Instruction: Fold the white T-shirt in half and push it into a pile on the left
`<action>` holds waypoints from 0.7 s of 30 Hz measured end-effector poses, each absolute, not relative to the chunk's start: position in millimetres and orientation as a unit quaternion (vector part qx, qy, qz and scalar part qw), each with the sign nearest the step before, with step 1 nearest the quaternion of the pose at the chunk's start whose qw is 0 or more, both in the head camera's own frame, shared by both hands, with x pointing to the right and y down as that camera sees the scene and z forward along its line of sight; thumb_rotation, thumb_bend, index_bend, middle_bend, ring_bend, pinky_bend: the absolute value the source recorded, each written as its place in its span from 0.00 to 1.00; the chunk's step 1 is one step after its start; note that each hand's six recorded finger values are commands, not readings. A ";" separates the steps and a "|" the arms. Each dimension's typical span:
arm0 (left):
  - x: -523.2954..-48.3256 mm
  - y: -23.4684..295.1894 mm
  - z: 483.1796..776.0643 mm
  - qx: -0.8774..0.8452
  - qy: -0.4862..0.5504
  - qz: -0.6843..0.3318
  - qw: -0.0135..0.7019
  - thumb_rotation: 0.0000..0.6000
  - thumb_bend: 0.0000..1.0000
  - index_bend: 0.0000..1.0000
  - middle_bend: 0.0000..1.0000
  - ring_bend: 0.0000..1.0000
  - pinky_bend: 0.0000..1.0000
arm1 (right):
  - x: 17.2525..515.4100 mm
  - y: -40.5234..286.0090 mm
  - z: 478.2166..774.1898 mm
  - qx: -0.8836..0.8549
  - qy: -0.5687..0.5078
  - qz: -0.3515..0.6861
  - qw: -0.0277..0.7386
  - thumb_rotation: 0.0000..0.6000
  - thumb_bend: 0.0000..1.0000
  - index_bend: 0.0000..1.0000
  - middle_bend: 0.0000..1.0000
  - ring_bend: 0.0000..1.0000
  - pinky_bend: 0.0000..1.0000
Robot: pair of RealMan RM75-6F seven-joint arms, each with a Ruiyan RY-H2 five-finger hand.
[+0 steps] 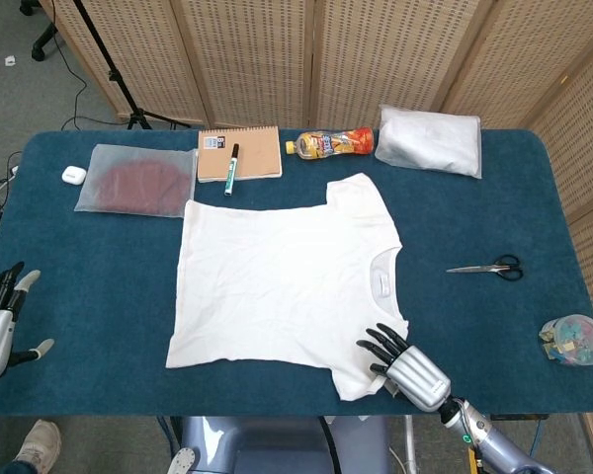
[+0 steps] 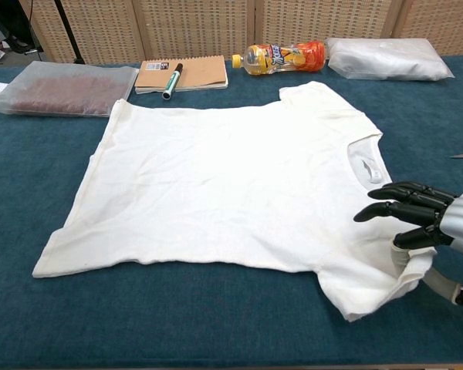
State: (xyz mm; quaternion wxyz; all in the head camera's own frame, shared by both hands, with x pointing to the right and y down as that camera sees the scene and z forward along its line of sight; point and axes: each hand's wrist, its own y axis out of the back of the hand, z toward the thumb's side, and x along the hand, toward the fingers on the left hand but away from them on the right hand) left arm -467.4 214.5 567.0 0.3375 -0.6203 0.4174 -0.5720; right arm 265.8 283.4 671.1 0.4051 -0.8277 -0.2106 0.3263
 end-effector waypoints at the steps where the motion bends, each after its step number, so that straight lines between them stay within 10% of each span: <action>1: -465.4 214.9 571.1 -0.627 0.414 -0.568 0.336 1.00 0.00 0.13 0.00 0.00 0.00 | 265.9 283.1 670.8 -0.828 -0.211 0.326 0.405 1.00 0.67 0.59 0.17 0.00 0.00; 9: -430.0 227.7 614.4 -0.722 0.378 -0.505 0.283 1.00 0.00 0.34 0.00 0.00 0.00 | 267.9 280.6 668.6 -0.830 -0.218 0.329 0.395 1.00 0.70 0.59 0.18 0.00 0.00; 21: -390.4 253.5 662.9 -0.790 0.311 -0.462 0.258 1.00 0.03 0.35 0.00 0.00 0.00 | 274.4 274.9 666.5 -0.825 -0.222 0.341 0.392 1.00 0.72 0.59 0.18 0.00 0.00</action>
